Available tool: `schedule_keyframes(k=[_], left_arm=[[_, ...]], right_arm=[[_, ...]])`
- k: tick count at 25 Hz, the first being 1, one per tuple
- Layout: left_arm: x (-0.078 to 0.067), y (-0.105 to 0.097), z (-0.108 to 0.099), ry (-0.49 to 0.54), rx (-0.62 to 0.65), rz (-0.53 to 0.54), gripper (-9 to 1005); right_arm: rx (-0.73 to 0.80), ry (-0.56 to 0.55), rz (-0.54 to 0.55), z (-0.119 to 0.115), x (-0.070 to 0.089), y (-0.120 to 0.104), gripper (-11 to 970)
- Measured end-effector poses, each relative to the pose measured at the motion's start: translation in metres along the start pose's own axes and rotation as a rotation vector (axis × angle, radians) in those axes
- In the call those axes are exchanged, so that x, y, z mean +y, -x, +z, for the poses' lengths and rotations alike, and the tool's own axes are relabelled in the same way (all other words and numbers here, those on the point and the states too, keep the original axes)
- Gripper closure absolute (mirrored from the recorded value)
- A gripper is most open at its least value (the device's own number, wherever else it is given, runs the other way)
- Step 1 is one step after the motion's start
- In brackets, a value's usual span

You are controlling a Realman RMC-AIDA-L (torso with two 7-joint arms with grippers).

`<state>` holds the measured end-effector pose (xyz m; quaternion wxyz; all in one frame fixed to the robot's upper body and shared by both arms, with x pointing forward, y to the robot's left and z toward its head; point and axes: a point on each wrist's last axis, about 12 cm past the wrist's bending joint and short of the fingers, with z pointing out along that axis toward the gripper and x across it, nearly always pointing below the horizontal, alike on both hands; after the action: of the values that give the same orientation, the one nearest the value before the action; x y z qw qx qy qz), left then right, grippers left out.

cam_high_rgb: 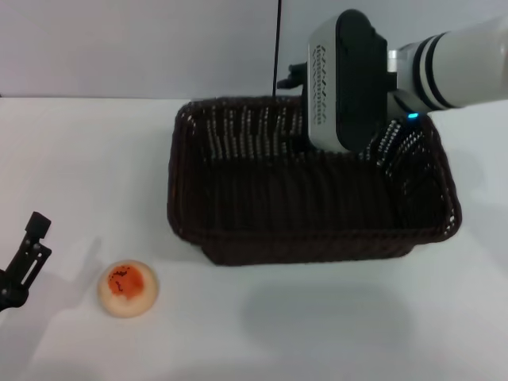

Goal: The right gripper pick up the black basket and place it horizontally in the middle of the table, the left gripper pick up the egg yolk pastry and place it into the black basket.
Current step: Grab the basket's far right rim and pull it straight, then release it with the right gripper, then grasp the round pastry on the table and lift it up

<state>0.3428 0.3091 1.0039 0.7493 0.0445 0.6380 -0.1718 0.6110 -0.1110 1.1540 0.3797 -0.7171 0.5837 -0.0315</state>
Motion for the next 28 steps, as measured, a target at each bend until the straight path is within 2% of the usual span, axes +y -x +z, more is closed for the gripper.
schedule_keyframes(k=[8,14,15,18,19,20,23,26,28], left_arm=[[0.001,0.001,0.000,-0.003,-0.002,-0.006,173],[0.005,0.002,-0.002,-0.004,0.008,-0.039,174],[0.005,0.002,-0.002,-0.004,0.008,-0.039,174],[0.017,0.005,-0.003,-0.039,0.045,-0.100,174],[0.025,0.007,-0.002,-0.070,0.073,-0.127,174],[0.025,0.007,-0.002,-0.070,0.073,-0.127,174],[0.034,0.012,-0.001,-0.105,0.099,-0.114,174],[0.042,0.016,-0.001,-0.127,0.121,-0.070,174],[0.047,0.018,-0.002,-0.143,0.142,-0.041,174]], right_arm=[[0.044,-0.056,-0.018,-0.010,-0.008,0.011,191],[0.034,-0.080,0.047,-0.021,-0.012,0.007,191],[0.030,-0.090,0.071,-0.025,-0.014,0.005,191],[-0.007,-0.112,0.168,-0.038,-0.018,-0.002,191],[-0.059,-0.128,0.266,-0.051,-0.021,-0.010,191],[-0.059,-0.128,0.266,-0.051,-0.021,-0.010,191],[-0.144,-0.158,0.422,-0.076,-0.022,-0.028,191],[-0.239,-0.176,0.570,-0.103,-0.015,-0.048,191],[-0.319,-0.177,0.661,-0.121,-0.003,-0.062,191]])
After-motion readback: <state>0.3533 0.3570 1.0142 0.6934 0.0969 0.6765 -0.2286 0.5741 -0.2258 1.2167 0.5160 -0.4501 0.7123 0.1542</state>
